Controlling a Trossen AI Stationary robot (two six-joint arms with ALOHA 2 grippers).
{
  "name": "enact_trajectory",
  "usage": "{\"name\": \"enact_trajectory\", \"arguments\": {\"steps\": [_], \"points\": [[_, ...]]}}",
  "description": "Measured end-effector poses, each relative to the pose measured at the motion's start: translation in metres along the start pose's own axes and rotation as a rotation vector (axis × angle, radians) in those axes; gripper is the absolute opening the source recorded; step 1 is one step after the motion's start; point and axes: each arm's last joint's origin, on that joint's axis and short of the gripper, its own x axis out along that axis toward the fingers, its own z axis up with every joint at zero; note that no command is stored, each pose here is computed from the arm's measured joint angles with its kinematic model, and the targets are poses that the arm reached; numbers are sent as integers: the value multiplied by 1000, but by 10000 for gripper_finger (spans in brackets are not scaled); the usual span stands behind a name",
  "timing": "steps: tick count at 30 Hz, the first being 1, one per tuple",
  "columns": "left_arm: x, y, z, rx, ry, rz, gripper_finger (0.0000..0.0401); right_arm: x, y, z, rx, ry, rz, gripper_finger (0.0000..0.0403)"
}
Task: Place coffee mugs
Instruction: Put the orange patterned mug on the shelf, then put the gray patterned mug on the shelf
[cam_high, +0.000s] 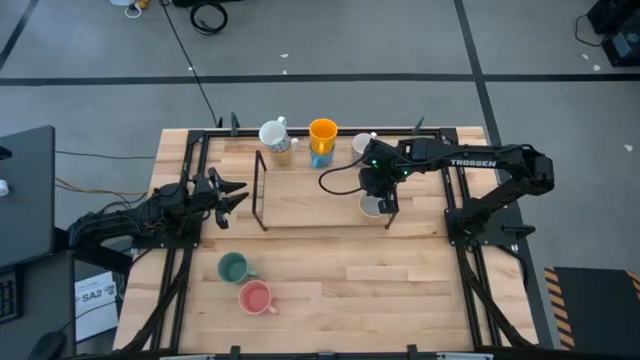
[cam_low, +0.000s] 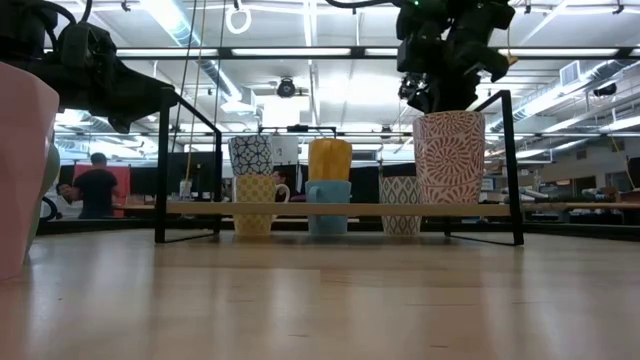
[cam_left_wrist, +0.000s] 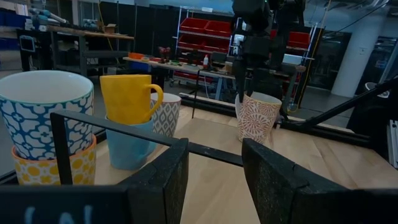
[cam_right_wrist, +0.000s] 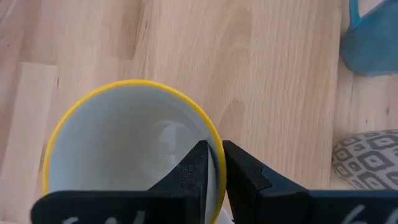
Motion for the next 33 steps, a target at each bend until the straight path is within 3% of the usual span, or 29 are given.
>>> {"name": "enact_trajectory", "arguments": {"steps": [16,23,33], "points": [[0,0,0,0,0,0,156,0,0,0,0,0,0,132],[0,0,0,0,0,0,156,0,-3,-1,0,35,-93,134],[0,0,0,0,0,0,156,-12,-5,8,-7,12,-126,133]]}}
